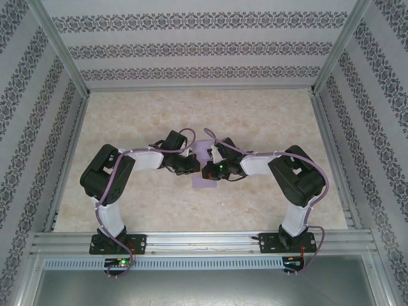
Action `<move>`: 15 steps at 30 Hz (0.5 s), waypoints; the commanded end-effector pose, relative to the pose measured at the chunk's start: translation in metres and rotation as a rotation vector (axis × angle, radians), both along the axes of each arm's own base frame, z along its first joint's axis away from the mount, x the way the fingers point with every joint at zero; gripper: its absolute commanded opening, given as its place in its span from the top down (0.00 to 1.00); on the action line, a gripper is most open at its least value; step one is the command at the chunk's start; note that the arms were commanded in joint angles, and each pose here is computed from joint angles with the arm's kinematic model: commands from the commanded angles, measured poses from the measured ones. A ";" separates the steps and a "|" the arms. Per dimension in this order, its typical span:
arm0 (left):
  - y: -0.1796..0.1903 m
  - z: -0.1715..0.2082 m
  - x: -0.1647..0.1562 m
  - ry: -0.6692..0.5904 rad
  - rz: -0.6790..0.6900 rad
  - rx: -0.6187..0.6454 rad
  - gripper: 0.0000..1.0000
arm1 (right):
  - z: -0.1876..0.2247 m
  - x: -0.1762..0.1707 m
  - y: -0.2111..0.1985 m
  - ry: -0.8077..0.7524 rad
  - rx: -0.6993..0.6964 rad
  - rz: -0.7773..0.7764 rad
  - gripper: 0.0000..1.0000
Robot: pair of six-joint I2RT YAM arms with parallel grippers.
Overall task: Fold a paper plane with a square sheet of paper (fold left side to right side)
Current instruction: First fold the square sheet of paper in half at the center of the table.
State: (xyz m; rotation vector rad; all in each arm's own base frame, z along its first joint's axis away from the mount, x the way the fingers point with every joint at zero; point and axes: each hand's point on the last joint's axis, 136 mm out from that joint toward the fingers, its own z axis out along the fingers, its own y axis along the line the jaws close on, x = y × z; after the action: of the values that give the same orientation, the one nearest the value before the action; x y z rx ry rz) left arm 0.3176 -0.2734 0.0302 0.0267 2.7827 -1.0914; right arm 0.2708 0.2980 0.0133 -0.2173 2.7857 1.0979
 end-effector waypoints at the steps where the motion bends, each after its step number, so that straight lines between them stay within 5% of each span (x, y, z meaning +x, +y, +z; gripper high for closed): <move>1: 0.005 0.003 0.017 -0.056 0.014 0.011 0.94 | -0.051 -0.024 -0.039 0.106 -0.190 -0.020 1.00; 15: 0.003 0.001 0.026 -0.057 0.001 0.000 0.94 | -0.051 -0.021 -0.041 0.107 -0.202 -0.014 1.00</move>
State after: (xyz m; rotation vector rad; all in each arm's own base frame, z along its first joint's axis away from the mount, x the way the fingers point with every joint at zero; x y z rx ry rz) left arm 0.3343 -0.2702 0.0344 0.0330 2.7472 -1.0718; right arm 0.2724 0.2966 0.0135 -0.2381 2.7780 1.0951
